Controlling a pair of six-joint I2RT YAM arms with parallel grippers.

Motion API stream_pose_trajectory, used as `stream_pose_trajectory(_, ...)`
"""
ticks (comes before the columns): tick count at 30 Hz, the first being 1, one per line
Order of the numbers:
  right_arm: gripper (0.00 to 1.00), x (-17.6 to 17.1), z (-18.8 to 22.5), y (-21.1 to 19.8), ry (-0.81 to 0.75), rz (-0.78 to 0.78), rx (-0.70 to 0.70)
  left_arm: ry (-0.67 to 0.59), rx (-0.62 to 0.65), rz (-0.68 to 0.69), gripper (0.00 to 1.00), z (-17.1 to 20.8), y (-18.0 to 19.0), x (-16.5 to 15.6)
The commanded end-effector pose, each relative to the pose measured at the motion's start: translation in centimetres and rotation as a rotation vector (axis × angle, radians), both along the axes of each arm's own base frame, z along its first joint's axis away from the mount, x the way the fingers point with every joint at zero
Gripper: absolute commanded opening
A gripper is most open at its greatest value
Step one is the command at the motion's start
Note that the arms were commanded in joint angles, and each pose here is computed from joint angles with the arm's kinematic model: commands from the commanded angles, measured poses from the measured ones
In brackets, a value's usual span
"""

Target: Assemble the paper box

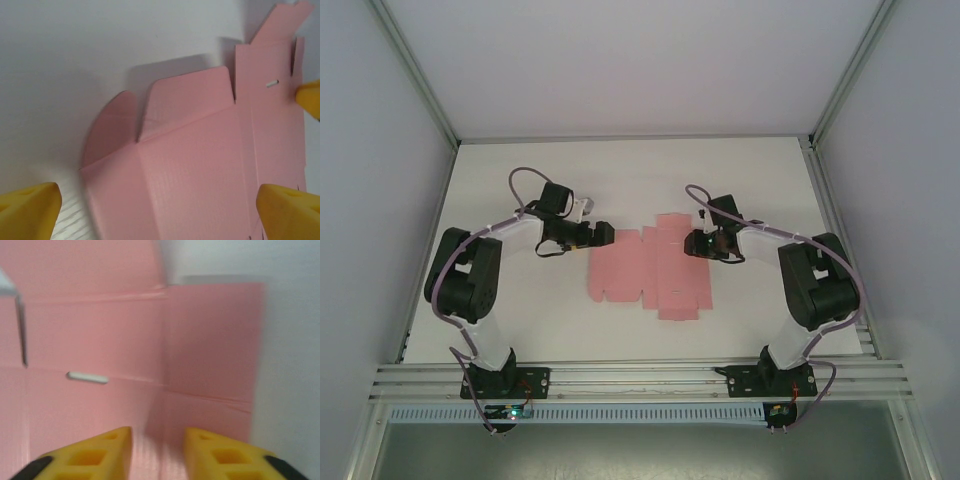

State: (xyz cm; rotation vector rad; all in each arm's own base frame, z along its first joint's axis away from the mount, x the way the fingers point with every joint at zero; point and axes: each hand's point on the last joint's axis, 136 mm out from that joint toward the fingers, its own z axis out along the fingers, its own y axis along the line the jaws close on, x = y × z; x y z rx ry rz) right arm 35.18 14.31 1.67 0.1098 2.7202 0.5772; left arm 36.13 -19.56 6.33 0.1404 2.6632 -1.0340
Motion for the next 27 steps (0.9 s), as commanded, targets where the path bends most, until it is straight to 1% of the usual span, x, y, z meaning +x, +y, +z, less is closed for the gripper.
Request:
stream_pose_trajectory(1, 0.33, -2.3, -3.8, -1.5, 0.159, -0.102, 0.035, 0.058, -0.046, -0.052, 1.0, 0.4, -1.1, -1.3)
stream_pose_trajectory(3, 0.33, -2.4, -4.0, -1.4, 0.156, -0.105, 0.046, 0.069, -0.053, -0.051, 1.0, 0.3, -1.2, -1.4)
stream_pose_trajectory(5, 0.33, -2.5, -4.2, -1.3, 0.167, -0.098, 0.041, 0.089, -0.09, -0.049, 0.98, 0.3, -1.6, -1.6)
stream_pose_trajectory(8, 0.33, -2.3, -4.0, -1.3, 0.162, -0.102, 0.039, 0.116, -0.108, -0.051, 0.91, 0.0, -1.9, -2.1)
stream_pose_trajectory(10, 0.33, -2.5, -3.9, -1.4, 0.16, -0.1, 0.034, 0.108, -0.132, -0.05, 0.83, 0.2, -2.1, -2.1)
stream_pose_trajectory(11, 0.33, -2.5, -3.8, -1.4, 0.156, -0.095, 0.035, 0.107, -0.144, -0.052, 0.76, 0.2, -2.3, -2.1)
stream_pose_trajectory(12, 0.33, -2.4, -3.6, -1.4, 0.146, -0.085, 0.034, 0.098, -0.155, -0.046, 0.66, 0.5, -2.4, -1.9)
stream_pose_trajectory(15, 0.35, -2.0, -2.5, -1.4, 0.093, -0.048, 0.024, 0.029, -0.171, -0.044, 0.29, 2.0, -2.5, -1.2)
stream_pose_trajectory(17, 0.38, -1.2, -0.6, -1.2, 0.024, -0.008, 0.037, -0.036, -0.171, -0.044, 0.04, 3.5, -2.5, -0.7)
stream_pose_trajectory(18, 0.4, -0.6, 1.2, -1.1, -0.031, 0.01, 0.05, -0.075, -0.169, -0.046, 0.0, 4.5, -2.4, -0.5)
stream_pose_trajectory(19, 0.42, 0.0, 3.0, -1.0, -0.085, 0.03, 0.07, -0.111, -0.173, -0.054, 0.0, 5.5, -2.4, -0.3)
stream_pose_trajectory(22, 0.57, 1.1, 10.2, -0.7, -0.301, 0.095, 0.12, -0.248, -0.22, -0.099, 0.0, 9.6, -2.9, -0.6)
stream_pose_trajectory(24, 0.73, 0.5, 14.4, -0.7, -0.427, 0.142, 0.171, -0.365, -0.281, -0.149, 0.0, 13.3, -3.5, -1.4)
stream_pose_trajectory(27, 0.83, -1.1, 18.7, -1.6, -0.562, 0.184, 0.261, -0.535, -0.352, -0.229, 0.0, 18.7, -4.3, -3.2)
